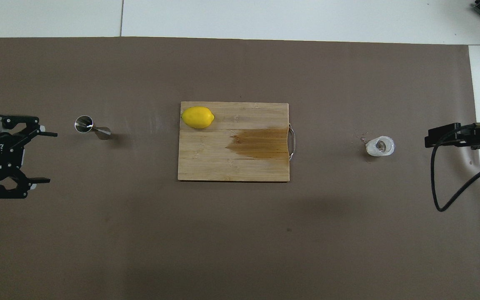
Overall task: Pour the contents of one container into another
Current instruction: 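Open the left gripper and move it toward the small metal cup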
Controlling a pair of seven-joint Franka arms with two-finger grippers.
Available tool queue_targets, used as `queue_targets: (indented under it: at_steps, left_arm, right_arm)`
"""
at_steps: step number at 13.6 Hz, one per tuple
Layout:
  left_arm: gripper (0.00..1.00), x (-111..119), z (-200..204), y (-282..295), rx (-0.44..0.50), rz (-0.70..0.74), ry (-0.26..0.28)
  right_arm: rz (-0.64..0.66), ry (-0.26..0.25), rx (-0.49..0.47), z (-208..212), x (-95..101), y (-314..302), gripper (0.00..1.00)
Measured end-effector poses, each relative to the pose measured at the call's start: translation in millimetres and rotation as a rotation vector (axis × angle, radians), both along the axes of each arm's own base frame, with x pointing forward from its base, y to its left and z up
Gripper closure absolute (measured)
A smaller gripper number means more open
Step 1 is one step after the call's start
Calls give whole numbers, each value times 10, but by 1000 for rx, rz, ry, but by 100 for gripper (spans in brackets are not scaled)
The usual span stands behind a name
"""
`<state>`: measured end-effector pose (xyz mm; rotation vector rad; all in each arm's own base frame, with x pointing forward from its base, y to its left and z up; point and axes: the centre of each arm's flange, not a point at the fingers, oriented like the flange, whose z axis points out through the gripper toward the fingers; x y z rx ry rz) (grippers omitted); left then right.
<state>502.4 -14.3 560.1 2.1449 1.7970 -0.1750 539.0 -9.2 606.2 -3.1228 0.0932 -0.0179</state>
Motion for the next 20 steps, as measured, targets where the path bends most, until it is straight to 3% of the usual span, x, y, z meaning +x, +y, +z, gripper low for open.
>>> queue_targets:
  at_steps: [4,10,20]
  left_arm:
    - [0,51,-200,30,-97,291,21]
    - [0,44,-576,178,-209,591,47]
    - [0,-26,-1242,415,-446,905,97]
  right_arm:
    - [0,0,0,0,0,0,0]
    - [0,0,0,0,0,0,0]
    - [0,0,0,0,0,0,0]
